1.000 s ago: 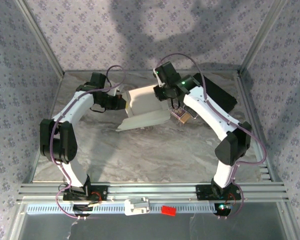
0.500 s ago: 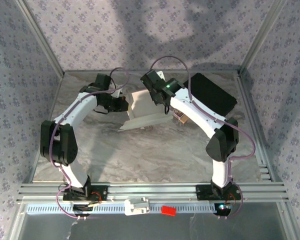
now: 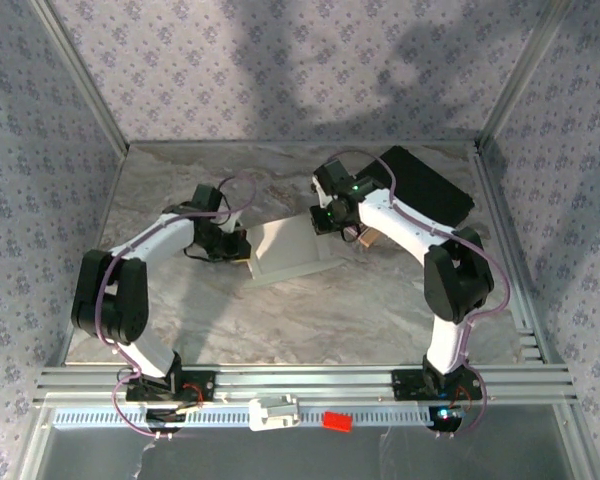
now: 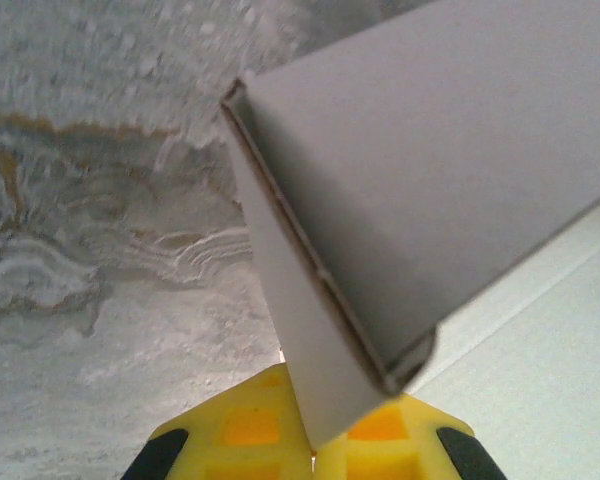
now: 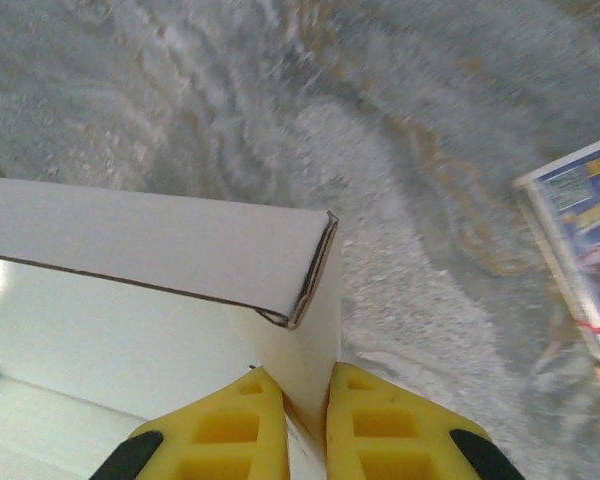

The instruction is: Fold the paper box

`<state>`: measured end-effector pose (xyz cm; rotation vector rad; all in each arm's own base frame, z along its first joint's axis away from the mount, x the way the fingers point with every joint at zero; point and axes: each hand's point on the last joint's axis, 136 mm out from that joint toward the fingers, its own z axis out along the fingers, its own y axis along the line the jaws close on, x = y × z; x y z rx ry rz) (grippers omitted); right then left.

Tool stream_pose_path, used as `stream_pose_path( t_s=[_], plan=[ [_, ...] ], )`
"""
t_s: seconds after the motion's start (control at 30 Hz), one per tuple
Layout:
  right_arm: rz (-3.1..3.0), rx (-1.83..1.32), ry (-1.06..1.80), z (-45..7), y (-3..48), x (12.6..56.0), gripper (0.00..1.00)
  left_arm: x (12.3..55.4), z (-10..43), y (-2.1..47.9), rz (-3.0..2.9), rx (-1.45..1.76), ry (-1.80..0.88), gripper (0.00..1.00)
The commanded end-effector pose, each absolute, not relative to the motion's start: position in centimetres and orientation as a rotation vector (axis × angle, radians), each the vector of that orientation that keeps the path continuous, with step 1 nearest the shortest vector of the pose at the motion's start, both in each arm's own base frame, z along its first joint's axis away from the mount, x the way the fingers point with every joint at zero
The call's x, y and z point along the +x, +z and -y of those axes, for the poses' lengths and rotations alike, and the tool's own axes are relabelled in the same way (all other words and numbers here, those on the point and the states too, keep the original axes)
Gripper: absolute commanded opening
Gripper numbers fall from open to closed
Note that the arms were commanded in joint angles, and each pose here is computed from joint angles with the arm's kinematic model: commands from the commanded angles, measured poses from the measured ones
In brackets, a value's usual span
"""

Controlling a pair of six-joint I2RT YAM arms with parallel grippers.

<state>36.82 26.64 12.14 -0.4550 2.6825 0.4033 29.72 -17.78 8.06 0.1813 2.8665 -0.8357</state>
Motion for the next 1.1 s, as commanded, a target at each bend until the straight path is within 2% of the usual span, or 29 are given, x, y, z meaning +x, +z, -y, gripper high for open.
stream_pose_path(
  t_s=[0.0,0.2,0.43,0.53,0.73,1.0,1.07],
  plan=[
    [-2.650,-0.538,0.707,-30.7,12.1,35.0,0.14,31.7,20.2,11.5,-2.659,0.251,-0.981,0.00],
    [-2.722,-0.515,0.722,-29.7,8.8,33.9,0.18,31.2,19.1,9.0,-2.741,0.226,-0.892,0.00],
    [-2.757,-0.535,0.804,-29.7,7.3,32.0,0.30,31.1,18.0,8.4,-2.757,0.182,-0.802,0.00],
    [-2.770,-0.549,0.820,-29.8,6.7,31.4,0.30,31.1,17.9,8.0,-2.765,0.159,-0.795,0.00],
    [-2.769,-0.570,0.874,-30.1,6.6,30.5,0.30,31.3,17.6,7.7,-2.767,0.143,-0.764,0.00],
    [-2.745,-0.592,0.972,-30.5,8.3,29.3,0.38,31.8,17.4,7.9,-2.759,0.109,-0.745,0.00],
    [-2.782,-0.588,0.974,-29.8,7.4,28.2,0.39,31.9,17.3,7.9,-2.755,0.099,-0.745,0.00]
  ],
)
